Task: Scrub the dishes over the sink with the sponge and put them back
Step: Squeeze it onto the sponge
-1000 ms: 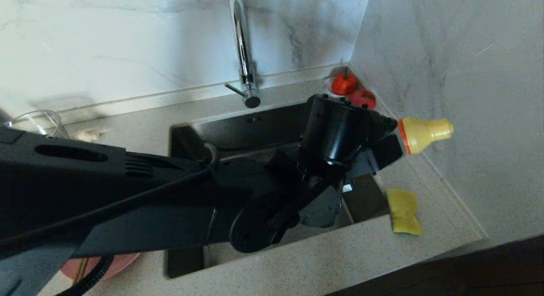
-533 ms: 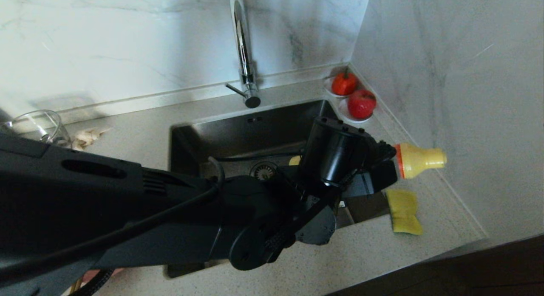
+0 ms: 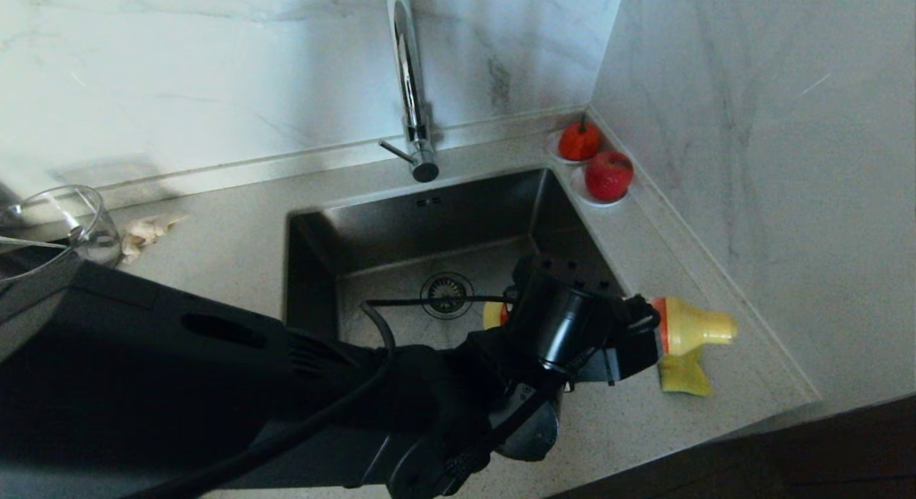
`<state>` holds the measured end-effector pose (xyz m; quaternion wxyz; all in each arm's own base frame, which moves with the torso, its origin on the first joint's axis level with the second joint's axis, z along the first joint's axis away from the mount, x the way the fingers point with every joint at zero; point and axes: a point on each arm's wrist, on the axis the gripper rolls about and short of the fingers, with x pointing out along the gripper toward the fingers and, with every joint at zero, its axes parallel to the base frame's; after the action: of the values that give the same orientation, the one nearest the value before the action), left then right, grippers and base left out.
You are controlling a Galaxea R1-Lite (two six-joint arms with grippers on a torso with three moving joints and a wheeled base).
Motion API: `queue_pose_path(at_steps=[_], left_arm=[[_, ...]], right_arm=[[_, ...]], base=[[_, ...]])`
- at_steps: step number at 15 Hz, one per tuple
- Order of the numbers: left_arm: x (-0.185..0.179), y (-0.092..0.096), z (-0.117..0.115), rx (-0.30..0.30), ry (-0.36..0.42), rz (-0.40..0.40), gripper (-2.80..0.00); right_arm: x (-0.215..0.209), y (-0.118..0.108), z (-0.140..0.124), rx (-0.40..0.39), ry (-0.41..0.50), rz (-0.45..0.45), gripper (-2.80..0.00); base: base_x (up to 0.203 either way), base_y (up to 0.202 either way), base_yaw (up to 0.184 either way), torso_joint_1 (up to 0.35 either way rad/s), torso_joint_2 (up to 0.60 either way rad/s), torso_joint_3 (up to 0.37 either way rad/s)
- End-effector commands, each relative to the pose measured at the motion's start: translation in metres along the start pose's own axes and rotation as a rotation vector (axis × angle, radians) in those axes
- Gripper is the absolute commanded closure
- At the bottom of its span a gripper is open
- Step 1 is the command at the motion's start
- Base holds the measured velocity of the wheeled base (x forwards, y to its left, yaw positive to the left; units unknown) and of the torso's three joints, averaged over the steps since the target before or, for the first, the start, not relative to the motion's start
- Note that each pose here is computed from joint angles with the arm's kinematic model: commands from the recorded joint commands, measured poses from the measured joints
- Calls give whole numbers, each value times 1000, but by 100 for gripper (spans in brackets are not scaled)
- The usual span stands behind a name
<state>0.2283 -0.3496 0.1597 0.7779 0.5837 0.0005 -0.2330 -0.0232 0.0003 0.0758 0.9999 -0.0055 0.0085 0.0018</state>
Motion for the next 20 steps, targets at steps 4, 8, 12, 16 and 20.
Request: queue_pose_path(at_steps=[4, 8, 12, 16, 20], left_arm=[[6, -21, -8, 73, 21, -28, 0], [13, -33, -9, 113, 31, -38, 0], [19, -40, -8, 137, 23, -23, 0], [20, -41, -9, 199, 51, -4, 0], [23, -43, -8, 274, 62, 8, 0]], right_arm=[[0, 0, 0, -1, 0, 0, 0], [0, 0, 0, -1, 0, 0, 0], [0, 0, 0, 0, 0, 1, 0], [0, 0, 0, -1, -1, 1, 0], [0, 0, 0, 0, -2, 0, 0]], base=[[0, 0, 0, 0, 0, 0], [0, 0, 0, 0, 0, 0], [0, 0, 0, 0, 0, 0], [0, 0, 0, 0, 0, 0], [0, 0, 0, 0, 0, 0]])
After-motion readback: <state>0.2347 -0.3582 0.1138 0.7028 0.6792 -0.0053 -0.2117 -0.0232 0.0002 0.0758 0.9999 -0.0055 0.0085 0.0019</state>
